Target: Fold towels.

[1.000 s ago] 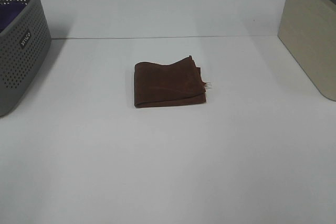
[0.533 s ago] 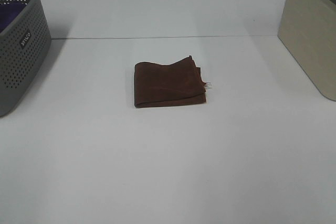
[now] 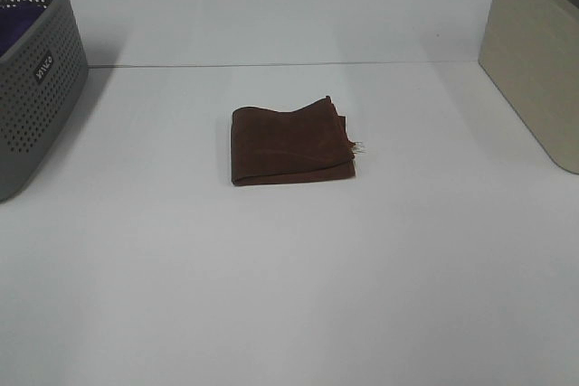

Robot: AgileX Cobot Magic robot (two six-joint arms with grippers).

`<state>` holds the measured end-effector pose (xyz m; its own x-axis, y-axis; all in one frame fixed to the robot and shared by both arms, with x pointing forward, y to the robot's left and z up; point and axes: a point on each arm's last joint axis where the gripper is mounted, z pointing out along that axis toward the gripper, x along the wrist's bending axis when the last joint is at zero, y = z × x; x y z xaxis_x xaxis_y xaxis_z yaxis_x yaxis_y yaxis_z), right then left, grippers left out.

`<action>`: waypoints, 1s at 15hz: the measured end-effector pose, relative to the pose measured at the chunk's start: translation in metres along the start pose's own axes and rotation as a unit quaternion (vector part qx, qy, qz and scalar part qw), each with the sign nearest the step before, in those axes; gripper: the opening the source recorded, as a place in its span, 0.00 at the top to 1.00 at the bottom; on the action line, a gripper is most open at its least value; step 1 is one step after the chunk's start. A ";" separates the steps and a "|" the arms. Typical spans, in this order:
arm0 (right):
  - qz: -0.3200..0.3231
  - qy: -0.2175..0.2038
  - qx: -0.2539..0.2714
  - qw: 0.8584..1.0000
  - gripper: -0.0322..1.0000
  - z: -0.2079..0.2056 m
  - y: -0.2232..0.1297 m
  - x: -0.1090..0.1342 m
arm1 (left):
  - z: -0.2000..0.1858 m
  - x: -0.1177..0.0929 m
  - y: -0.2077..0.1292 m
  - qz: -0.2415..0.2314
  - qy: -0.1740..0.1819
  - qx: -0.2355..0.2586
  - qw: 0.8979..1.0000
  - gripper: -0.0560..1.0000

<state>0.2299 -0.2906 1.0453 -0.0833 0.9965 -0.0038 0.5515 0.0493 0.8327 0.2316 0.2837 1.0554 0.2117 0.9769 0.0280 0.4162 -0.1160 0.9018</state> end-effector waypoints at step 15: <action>-0.001 -0.001 -0.008 1.000 0.24 -0.002 -0.002 0.000 | 0.000 0.000 0.000 0.000 0.000 0.000 1.000 0.27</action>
